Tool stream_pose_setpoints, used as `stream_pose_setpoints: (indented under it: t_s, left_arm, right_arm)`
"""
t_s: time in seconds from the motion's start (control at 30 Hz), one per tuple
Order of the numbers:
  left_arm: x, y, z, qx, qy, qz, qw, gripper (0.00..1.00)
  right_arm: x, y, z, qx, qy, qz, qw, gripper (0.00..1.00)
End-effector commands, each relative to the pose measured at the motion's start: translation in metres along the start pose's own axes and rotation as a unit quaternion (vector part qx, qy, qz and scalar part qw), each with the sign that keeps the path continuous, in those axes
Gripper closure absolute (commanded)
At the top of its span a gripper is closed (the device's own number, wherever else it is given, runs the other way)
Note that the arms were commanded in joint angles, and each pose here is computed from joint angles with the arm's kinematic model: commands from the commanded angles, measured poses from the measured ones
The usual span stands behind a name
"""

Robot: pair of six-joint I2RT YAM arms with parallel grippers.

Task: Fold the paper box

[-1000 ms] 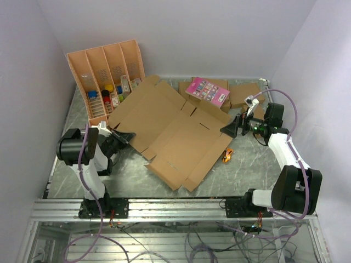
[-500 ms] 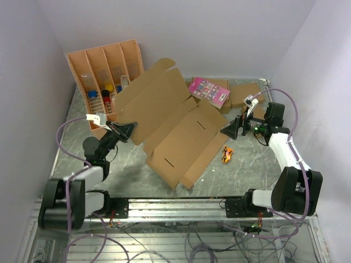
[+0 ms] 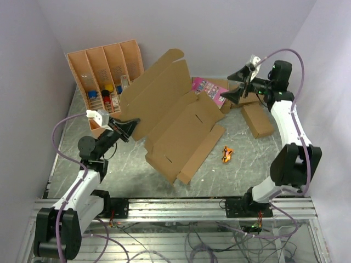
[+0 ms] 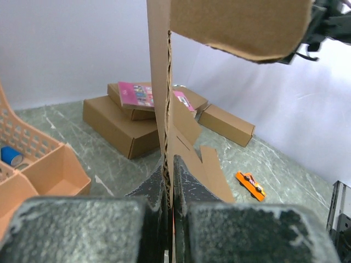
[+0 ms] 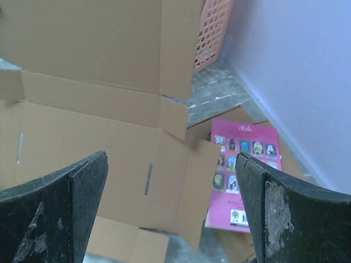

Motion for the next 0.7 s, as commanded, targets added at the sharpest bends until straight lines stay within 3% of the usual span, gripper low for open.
stream_pose_setpoints:
  t_s: [0.0, 0.4, 0.67]
  left_arm:
    - [0.010, -0.027, 0.026, 0.053, -0.004, -0.068, 0.996, 0.93]
    - [0.022, -0.054, 0.061, 0.149, 0.045, -0.135, 0.978, 0.93]
    - [0.025, -0.062, 0.062, 0.149, 0.054, -0.171, 0.973, 0.93]
  right_arm:
    - [0.020, -0.014, 0.009, -0.019, -0.004, 0.035, 0.999, 0.00]
    - [0.045, -0.023, 0.059, -0.019, -0.054, 0.060, 0.997, 0.02]
    - [0.038, 0.018, 0.075, -0.032, -0.079, 0.112, 0.990, 0.10]
Point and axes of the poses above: each gripper's point midway between its finger pads, its own x axis out along the fingers, its own y axis along the line the jaws close on, z = x × y, the point moved 3 cm from there along -x, back along the fingers, and after that the axes turned 6 degrees about -x, right-handed, at the moved point
